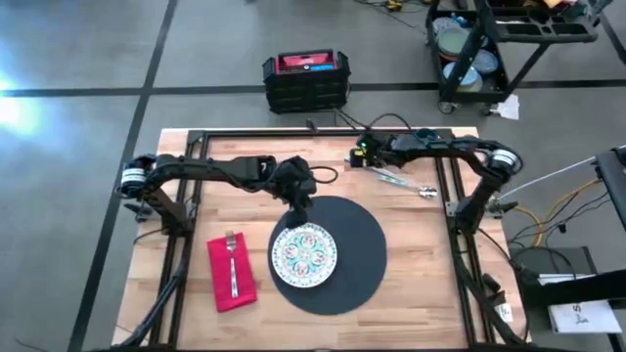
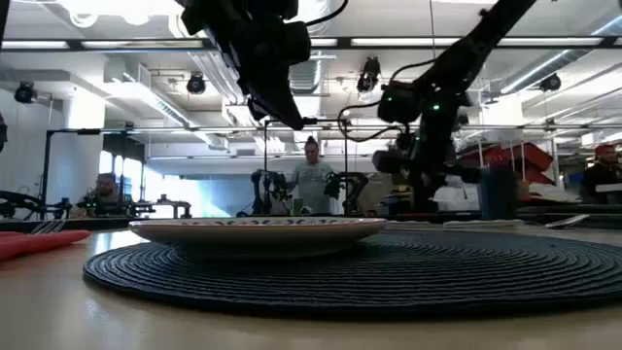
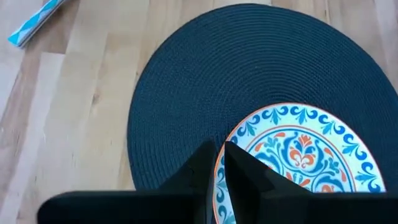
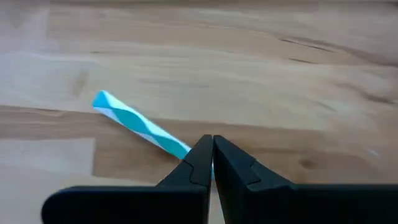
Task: Set table place
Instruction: Put the blue knife on the black placemat
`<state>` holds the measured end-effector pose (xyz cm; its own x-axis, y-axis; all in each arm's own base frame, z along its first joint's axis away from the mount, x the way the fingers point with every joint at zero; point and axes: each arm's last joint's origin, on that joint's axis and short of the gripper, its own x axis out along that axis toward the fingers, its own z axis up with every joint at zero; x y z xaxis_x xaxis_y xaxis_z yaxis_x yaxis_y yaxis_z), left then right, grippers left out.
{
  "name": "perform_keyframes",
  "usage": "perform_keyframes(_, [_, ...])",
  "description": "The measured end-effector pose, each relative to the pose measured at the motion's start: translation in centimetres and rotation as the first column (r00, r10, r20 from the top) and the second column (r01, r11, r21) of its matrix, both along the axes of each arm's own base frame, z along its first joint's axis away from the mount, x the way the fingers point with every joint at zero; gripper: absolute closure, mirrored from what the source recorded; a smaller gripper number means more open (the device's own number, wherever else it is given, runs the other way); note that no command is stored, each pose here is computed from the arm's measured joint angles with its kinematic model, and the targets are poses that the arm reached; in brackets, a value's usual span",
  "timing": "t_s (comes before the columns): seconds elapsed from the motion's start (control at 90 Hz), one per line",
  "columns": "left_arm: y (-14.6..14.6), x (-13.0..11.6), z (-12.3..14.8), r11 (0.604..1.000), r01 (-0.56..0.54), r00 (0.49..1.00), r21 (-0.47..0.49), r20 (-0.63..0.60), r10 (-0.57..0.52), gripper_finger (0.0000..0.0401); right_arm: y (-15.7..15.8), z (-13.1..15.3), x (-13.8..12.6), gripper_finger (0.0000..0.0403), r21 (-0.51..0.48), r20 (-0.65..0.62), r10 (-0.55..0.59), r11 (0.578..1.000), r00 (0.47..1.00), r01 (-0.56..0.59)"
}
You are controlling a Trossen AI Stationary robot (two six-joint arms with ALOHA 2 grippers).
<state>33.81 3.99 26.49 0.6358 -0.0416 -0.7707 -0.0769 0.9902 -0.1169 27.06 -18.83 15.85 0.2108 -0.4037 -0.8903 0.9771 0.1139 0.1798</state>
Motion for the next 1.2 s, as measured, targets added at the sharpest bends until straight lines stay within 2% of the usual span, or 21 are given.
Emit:
perform_keyframes(0.144, [0.0,0.0,0.3,1.000,0.006,1.000,0.005,0.009,-0.006,0.0378,-1.1,-1.1,1.8,0.0403,0.053,-0.059,0.049,0.998,0.997,-0.046])
perform_keyframes(0.311, [0.0,-0.2,0.4,1.000,0.006,1.000,0.005,0.003,-0.006,0.0378,-1.4,-2.0,2.9,0.0403,0.099,-0.058,0.091,0.991,0.994,-0.085])
perform_keyframes(0.544, [-0.1,-0.3,0.5,1.000,0.016,1.000,0.012,-0.001,-0.016,0.0378,1.5,-1.9,3.0,0.0403,0.120,-0.100,0.151,0.983,0.984,-0.139])
perform_keyframes(0.856, [-0.1,-0.3,0.5,0.999,0.034,0.999,0.027,-0.001,-0.034,0.0379,6.8,-1.9,0.5,0.0403,0.157,-0.135,0.173,0.976,0.976,-0.152])
perform_keyframes(1.2, [0.0,-0.3,0.5,0.999,0.040,0.999,0.034,0.002,-0.040,0.0379,11.4,-2.0,-3.1,0.0403,0.177,-0.119,0.121,0.979,0.985,-0.099])
